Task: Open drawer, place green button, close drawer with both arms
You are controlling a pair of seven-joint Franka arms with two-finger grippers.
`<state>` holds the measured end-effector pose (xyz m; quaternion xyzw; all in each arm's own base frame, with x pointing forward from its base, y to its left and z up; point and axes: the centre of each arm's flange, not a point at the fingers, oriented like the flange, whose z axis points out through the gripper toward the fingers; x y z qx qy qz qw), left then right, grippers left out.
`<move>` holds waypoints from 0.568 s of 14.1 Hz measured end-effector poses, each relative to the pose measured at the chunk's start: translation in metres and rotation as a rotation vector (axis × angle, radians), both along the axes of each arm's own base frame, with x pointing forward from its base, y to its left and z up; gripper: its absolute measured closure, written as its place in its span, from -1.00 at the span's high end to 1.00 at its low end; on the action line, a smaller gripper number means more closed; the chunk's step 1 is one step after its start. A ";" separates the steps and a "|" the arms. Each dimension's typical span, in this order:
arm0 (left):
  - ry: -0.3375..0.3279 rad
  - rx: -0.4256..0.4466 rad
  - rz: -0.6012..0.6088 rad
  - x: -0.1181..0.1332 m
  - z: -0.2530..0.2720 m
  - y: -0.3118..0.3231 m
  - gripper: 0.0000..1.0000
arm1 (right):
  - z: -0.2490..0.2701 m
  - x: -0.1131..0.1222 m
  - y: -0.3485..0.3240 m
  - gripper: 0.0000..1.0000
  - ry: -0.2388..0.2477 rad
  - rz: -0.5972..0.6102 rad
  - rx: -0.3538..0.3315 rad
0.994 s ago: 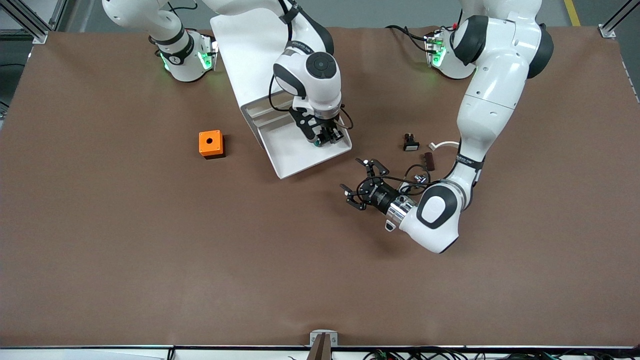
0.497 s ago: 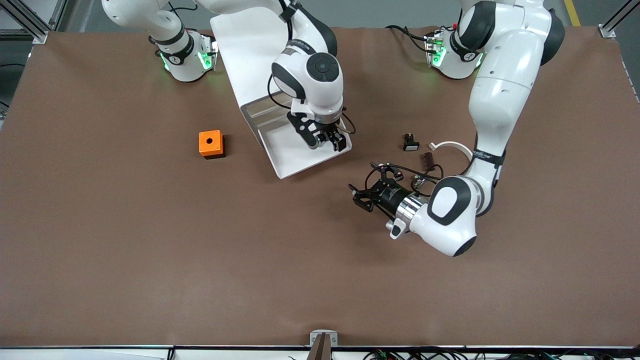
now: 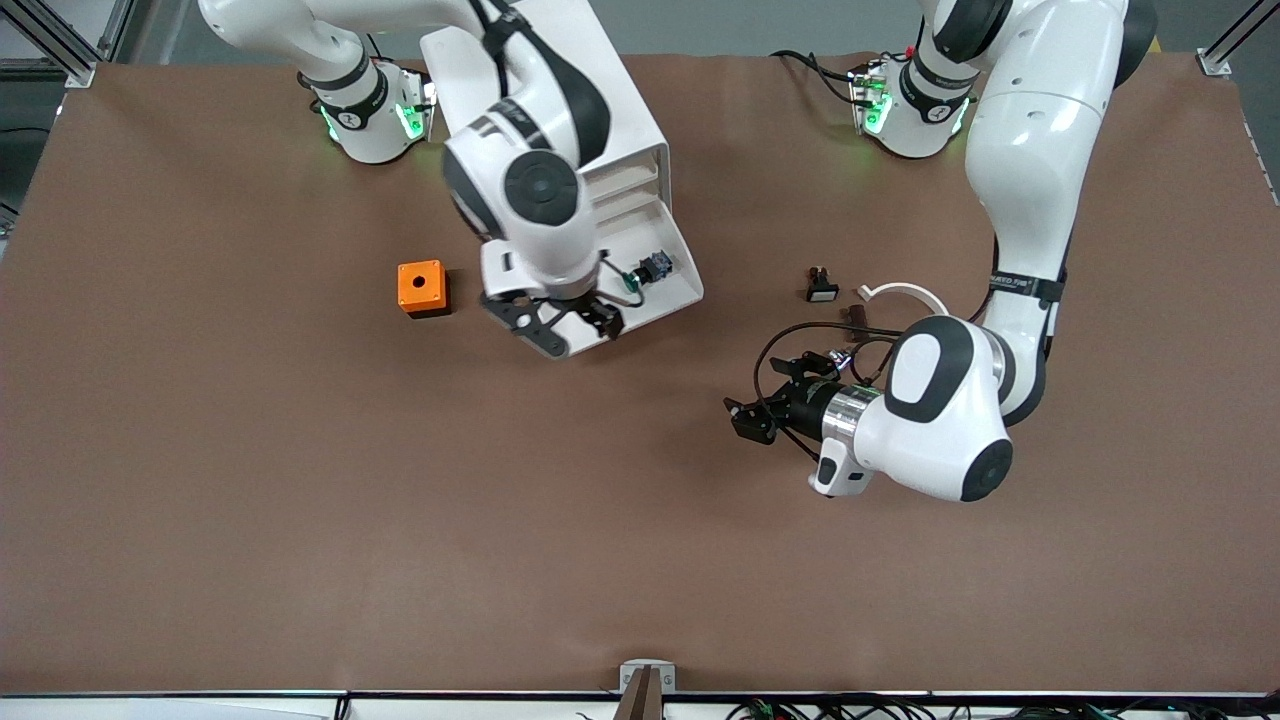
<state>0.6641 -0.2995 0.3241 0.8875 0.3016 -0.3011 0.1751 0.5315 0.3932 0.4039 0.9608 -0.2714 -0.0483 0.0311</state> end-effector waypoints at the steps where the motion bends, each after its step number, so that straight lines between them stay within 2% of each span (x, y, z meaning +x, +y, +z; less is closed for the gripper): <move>1: -0.049 0.031 -0.017 0.000 0.011 -0.004 0.99 | 0.014 0.014 -0.032 1.00 0.017 0.041 0.001; 4: -0.163 0.116 -0.082 -0.010 0.033 -0.029 0.99 | 0.052 0.044 -0.123 1.00 0.051 0.139 0.021; 8: -0.270 0.241 -0.061 -0.026 0.040 -0.075 0.99 | 0.086 0.061 -0.224 1.00 0.075 0.259 0.056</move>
